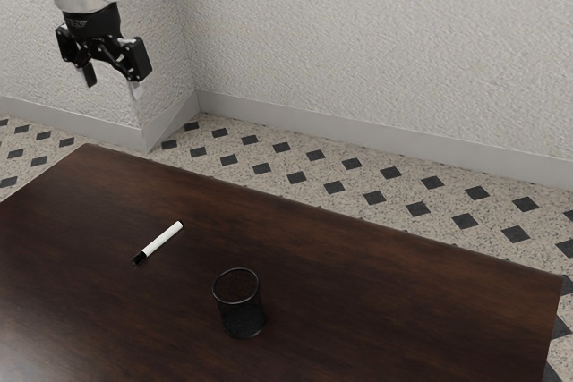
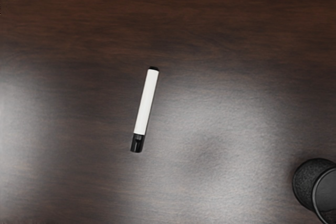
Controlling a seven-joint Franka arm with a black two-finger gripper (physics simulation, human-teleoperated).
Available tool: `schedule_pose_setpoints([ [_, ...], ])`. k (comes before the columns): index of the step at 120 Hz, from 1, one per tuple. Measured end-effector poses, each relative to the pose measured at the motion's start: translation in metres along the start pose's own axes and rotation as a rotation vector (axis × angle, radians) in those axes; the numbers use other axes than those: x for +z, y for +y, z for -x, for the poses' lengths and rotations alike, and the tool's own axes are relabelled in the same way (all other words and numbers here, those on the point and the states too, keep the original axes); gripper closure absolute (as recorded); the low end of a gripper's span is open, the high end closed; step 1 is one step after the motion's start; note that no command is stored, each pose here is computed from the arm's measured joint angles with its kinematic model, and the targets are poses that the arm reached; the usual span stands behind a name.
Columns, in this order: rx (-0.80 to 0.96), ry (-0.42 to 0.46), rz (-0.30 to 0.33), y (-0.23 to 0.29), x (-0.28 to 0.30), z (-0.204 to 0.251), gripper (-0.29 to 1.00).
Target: Put the marker into the pen holder.
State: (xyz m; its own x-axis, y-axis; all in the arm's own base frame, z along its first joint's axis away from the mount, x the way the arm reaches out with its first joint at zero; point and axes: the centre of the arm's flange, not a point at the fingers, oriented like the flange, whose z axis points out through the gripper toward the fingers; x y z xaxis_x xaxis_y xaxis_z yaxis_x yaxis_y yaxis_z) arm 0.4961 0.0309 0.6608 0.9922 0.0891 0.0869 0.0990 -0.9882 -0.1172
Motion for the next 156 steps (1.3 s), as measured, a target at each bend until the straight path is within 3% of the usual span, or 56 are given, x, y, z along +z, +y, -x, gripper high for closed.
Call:
schedule_pose_setpoints([
  [22, -0.02, 0.009, 0.0, -0.001, 0.002, -0.002, 0.0],
  [36, -0.101, 0.013, 0.002, -0.04, 0.016, -0.003, 0.0],
  [53, -0.157, -0.144, 0.015, -0.063, 0.129, 0.028, 0.0],
  [70, -0.182, -0.191, 0.026, -0.066, 0.214, 0.04, 0.0],
  [105, -0.195, -0.158, 0.031, -0.05, 0.303, 0.024, 0.0],
  [156, -0.128, -0.128, 0.032, -0.027, 0.374, 0.012, 0.0],
])
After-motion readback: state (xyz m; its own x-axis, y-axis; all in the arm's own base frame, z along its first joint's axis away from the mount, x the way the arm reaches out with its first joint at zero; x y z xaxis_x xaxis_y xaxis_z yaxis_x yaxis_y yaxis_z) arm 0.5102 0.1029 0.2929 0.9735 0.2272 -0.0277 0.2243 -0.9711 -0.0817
